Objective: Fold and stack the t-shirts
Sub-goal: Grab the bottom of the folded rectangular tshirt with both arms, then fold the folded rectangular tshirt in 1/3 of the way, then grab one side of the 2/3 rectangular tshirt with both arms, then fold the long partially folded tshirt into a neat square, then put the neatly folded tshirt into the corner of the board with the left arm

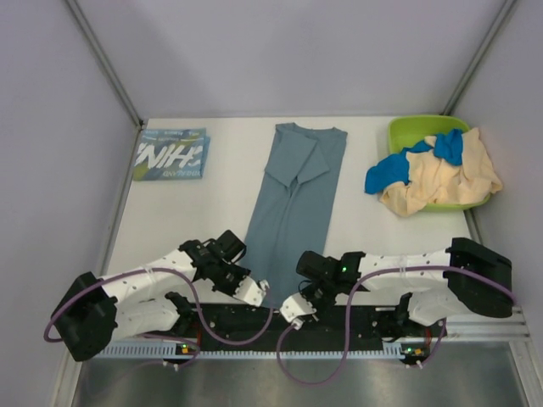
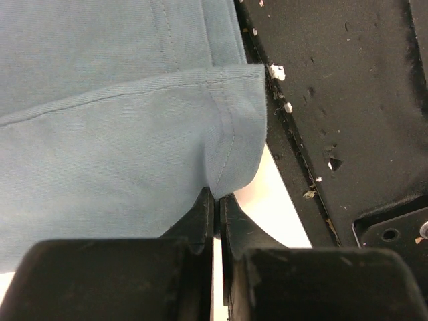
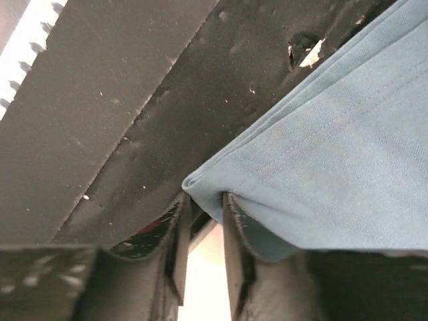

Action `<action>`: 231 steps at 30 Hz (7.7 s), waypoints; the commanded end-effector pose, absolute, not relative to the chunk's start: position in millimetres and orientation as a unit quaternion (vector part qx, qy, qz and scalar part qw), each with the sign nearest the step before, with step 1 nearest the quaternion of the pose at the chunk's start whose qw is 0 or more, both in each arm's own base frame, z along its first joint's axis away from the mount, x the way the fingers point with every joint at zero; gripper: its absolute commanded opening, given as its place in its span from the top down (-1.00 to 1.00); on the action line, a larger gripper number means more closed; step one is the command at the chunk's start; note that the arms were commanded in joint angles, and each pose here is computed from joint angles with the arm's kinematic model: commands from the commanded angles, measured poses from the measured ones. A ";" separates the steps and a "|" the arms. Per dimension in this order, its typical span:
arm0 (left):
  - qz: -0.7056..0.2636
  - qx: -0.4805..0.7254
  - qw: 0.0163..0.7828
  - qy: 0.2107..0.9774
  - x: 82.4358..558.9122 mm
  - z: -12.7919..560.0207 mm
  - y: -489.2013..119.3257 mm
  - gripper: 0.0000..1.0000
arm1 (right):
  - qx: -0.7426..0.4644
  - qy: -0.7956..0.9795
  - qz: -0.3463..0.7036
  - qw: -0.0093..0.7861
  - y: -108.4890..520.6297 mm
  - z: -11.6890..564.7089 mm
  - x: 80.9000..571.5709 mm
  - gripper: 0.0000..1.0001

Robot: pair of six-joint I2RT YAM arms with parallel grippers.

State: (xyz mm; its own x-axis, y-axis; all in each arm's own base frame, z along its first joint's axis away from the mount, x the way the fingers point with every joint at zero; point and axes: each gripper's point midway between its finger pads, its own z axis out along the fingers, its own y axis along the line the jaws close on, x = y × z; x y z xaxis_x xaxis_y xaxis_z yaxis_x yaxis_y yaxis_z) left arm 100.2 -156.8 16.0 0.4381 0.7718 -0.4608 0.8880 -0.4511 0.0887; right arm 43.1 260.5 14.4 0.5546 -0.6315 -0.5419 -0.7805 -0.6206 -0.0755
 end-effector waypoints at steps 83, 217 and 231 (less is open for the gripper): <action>-0.174 0.687 0.293 0.641 320.4 98.6 -221.3 -0.22 | -0.654 0.592 0.127 0.453 207.8 111.5 252.7 -0.33; -0.269 0.070 0.264 0.924 436.0 75.3 -216.5 0.02 | -0.008 0.944 0.173 0.280 143.4 66.5 453.1 0.29; -0.362 -0.010 0.156 0.919 383.2 11.3 -250.0 -0.31 | 0.002 0.947 0.238 0.214 154.7 52.0 378.3 -0.11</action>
State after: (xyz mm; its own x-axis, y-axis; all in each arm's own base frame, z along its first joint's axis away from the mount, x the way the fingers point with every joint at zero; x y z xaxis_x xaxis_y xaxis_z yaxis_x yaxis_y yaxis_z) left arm 403.2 -228.4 42.9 -0.9057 -0.1098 -0.4094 0.1682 0.7934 -0.5850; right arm 385.7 148.9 54.2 -0.8996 0.0773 -0.4298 -0.1090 0.9133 0.3924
